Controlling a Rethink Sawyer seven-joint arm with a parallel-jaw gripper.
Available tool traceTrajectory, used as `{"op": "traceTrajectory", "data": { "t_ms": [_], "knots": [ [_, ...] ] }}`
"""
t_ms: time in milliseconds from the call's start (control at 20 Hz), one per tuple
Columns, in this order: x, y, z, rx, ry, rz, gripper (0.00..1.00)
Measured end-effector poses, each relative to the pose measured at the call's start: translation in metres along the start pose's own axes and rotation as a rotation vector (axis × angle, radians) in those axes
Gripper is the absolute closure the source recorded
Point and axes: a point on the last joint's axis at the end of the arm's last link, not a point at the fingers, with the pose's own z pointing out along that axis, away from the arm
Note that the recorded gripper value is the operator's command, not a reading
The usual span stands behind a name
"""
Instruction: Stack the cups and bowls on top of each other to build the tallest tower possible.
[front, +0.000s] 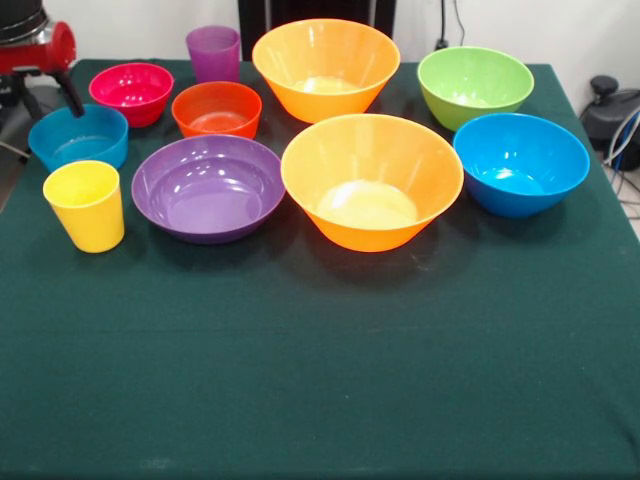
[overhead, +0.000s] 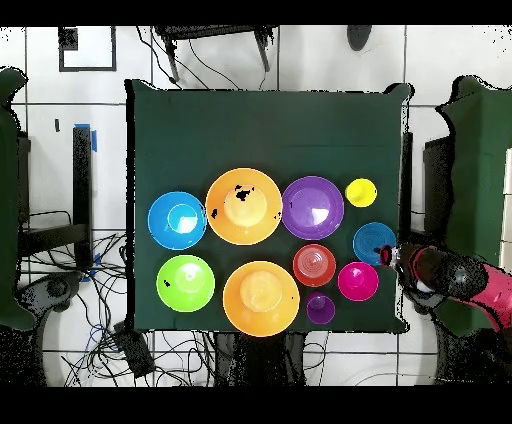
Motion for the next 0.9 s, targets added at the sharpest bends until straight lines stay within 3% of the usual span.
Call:
{"op": "traceTrajectory", "data": {
  "t_ms": [300, 900],
  "knots": [
    [-0.003, -0.01, 0.005, 0.038, -0.015, -0.021, 0.0],
    [-0.007, -0.018, 0.005, 0.055, -0.024, -0.021, 0.0]
  ]
}}
